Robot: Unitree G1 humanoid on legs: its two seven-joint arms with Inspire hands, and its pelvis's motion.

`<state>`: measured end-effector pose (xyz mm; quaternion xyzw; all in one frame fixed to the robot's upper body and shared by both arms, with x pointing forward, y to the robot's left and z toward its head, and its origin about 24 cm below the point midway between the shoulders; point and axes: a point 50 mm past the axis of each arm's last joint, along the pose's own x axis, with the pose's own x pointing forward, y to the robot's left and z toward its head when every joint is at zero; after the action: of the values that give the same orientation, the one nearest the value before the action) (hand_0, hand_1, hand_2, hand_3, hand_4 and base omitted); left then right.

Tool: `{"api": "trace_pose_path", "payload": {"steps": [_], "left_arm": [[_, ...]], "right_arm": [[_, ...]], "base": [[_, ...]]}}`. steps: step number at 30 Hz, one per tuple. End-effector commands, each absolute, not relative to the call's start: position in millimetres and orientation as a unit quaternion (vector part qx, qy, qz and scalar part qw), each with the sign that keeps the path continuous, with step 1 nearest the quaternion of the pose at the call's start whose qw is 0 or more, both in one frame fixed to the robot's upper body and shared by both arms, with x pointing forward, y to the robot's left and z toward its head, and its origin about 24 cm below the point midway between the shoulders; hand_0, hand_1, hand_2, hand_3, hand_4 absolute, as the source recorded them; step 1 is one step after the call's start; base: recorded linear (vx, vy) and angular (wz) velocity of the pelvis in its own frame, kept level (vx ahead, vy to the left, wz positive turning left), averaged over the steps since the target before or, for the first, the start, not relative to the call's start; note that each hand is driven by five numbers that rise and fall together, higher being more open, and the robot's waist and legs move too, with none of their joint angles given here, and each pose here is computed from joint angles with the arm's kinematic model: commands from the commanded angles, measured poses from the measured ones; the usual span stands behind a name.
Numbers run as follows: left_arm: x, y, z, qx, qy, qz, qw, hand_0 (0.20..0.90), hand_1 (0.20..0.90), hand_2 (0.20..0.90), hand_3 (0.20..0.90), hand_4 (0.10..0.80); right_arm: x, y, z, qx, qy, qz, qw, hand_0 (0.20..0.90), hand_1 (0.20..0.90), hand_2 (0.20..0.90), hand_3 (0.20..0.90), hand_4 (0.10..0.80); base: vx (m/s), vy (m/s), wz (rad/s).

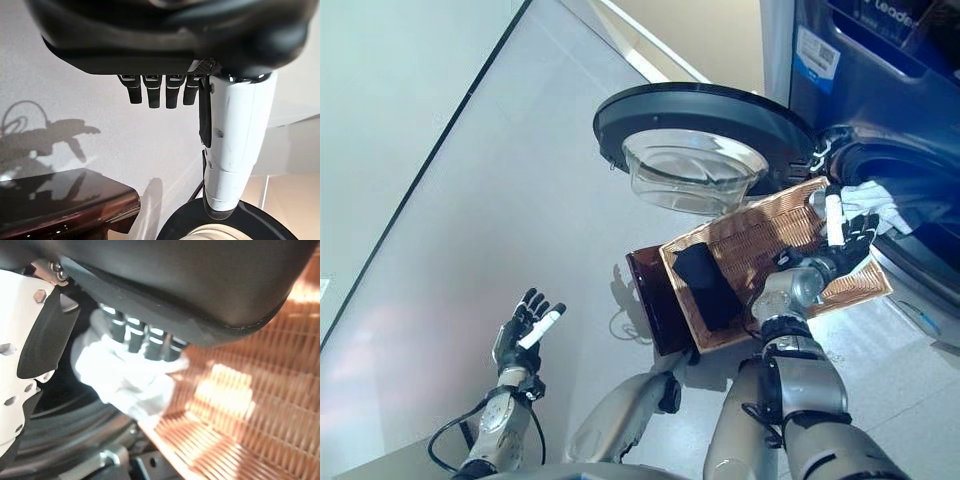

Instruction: Pick up the clothes and place them into the washing machine

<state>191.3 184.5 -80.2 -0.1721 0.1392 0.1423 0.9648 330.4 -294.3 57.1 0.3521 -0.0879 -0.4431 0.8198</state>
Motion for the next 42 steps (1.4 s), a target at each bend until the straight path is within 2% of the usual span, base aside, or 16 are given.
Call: {"api": "trace_pose_path", "payload": {"steps": [1, 13, 18, 19, 22, 23, 24, 25, 26, 27, 29, 34, 42], "left_arm": [[202, 209, -63, -0.163, 0.071, 0.187, 0.966, 0.9, 0.9, 0.9, 0.9, 0.8], [200, 204, -57, -0.162, 0.06, 0.156, 0.973, 0.9, 0.9, 0.9, 0.9, 0.8], [194, 214, -54, -0.151, 0.05, 0.162, 0.974, 0.9, 0.9, 0.9, 0.9, 0.8], [191, 222, -53, -0.14, 0.048, 0.167, 0.975, 0.9, 0.9, 0.9, 0.9, 0.8], [192, 228, -48, -0.131, 0.04, 0.162, 0.977, 0.9, 0.9, 0.9, 0.9, 0.8], [192, 226, -48, -0.133, 0.039, 0.161, 0.977, 0.9, 0.9, 0.9, 0.9, 0.8], [191, 232, -48, -0.128, 0.041, 0.166, 0.977, 0.9, 0.9, 0.9, 0.9, 0.8], [191, 233, -48, -0.127, 0.042, 0.169, 0.977, 0.9, 0.9, 0.9, 0.9, 0.8], [191, 233, -48, -0.129, 0.042, 0.168, 0.976, 0.9, 0.9, 0.9, 0.9, 0.8], [187, 243, -48, -0.12, 0.046, 0.182, 0.975, 0.9, 0.9, 0.9, 0.9, 0.8], [184, 244, -51, -0.122, 0.051, 0.186, 0.973, 0.9, 0.9, 0.9, 0.9, 0.8], [187, 243, -52, -0.135, 0.052, 0.186, 0.972, 0.9, 0.9, 0.9, 0.9, 0.8], [187, 244, -55, -0.148, 0.056, 0.194, 0.968, 0.9, 0.9, 0.9, 0.9, 0.8]], "right_arm": [[335, -289, 66, 0.376, -0.122, -0.433, 0.81, 0.9, 0.9, 0.9, 0.9, 0.8], [341, -317, 103, 0.401, -0.167, -0.484, 0.76, 0.9, 0.9, 0.9, 0.9, 0.8], [340, -348, 160, 0.37, -0.24, -0.488, 0.754, 0.9, 0.9, 0.9, 0.9, 0.8], [331, -371, 214, 0.339, -0.313, -0.482, 0.745, 0.9, 0.9, 0.9, 0.9, 0.8], [308, -394, 295, 0.268, -0.413, -0.463, 0.737, 0.9, 0.9, 0.9, 0.9, 0.8], [307, -395, 298, 0.267, -0.415, -0.462, 0.737, 0.9, 0.9, 0.9, 0.9, 0.8], [296, -392, 342, 0.228, -0.469, -0.436, 0.734, 0.9, 0.9, 0.9, 0.9, 0.8], [289, -389, 360, 0.209, -0.495, -0.421, 0.731, 0.9, 0.9, 0.9, 0.9, 0.8], [289, -388, 362, 0.208, -0.496, -0.421, 0.731, 0.9, 0.9, 0.9, 0.9, 0.8], [272, -373, 402, 0.163, -0.562, -0.373, 0.72, 0.9, 0.9, 0.9, 0.9, 0.8], [256, -365, 430, 0.143, -0.605, -0.344, 0.704, 0.9, 0.9, 0.9, 0.9, 0.8], [259, -352, 440, 0.132, -0.614, -0.309, 0.714, 0.9, 0.9, 0.9, 0.9, 0.8], [269, -368, 414, 0.136, -0.576, -0.336, 0.733, 0.9, 0.9, 0.9, 0.9, 0.8]], "base": [[0.0, 0.0, 0.0], [0.011, -0.006, 0.02], [0.026, -0.012, 0.03], [0.031, -0.03, 0.08], [0.044, -0.027, 0.15], [0.058, -0.014, 0.16], [0.054, 0.001, 0.12], [0.052, 0.001, 0.07], [0.059, 0.001, 0.03], [0.051, 0.005, 0.04], [0.022, 0.008, 0.03], [0.012, 0.02, -0.04], [-0.01, -0.008, -0.06]]}}
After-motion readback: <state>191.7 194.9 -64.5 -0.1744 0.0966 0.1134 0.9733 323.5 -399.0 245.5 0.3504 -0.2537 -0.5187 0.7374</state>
